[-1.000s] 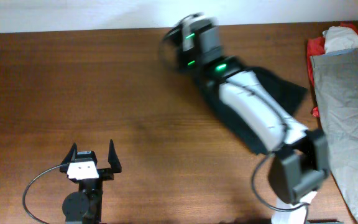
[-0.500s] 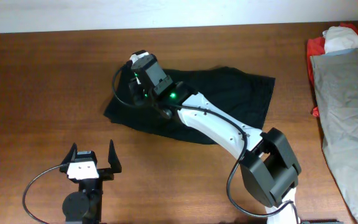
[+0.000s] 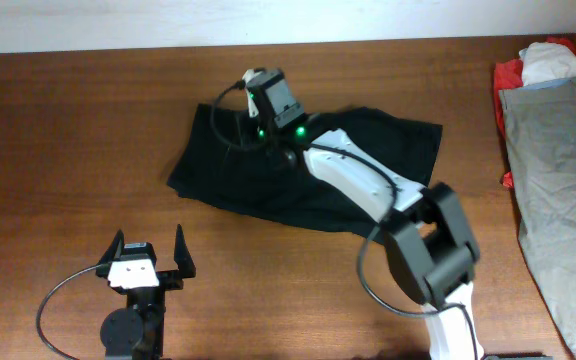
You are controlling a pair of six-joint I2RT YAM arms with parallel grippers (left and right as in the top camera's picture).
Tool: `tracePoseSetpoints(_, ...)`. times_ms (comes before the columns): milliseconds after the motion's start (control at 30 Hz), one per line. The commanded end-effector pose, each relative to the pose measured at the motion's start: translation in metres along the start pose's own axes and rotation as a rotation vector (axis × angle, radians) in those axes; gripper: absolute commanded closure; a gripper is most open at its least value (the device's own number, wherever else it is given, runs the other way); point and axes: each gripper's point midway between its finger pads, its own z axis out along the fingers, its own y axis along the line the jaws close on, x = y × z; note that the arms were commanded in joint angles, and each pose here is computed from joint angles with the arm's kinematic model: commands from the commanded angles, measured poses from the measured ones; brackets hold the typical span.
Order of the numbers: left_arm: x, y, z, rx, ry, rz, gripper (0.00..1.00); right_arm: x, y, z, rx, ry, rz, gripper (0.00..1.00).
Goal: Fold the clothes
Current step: 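Pull the black trousers to the table center and lay them flat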
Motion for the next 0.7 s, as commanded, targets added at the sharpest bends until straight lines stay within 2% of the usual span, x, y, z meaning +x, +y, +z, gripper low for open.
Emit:
tracePoseSetpoints(0, 0.001, 0.0, 0.0, 0.004, -0.003, -0.01, 0.01, 0.032, 0.014, 0.025, -0.108, 0.1, 0.057, 0.96)
tracePoseSetpoints(333, 0.001, 0.0, 0.0, 0.004, -0.003, -0.01, 0.01, 0.093, 0.027, 0.06, -0.218, 0.272, 0.169, 0.96)
tracePoseSetpoints(433, 0.001, 0.0, 0.0, 0.004, -0.003, -0.01, 0.01, 0.113, 0.026, 0.062, -0.2, 0.334, 0.178, 0.96)
tracePoseSetpoints(667, 0.001, 0.0, 0.0, 0.004, -0.003, -0.01, 0.01, 0.18, 0.049, 0.056, -0.224, 0.564, 0.19, 0.96)
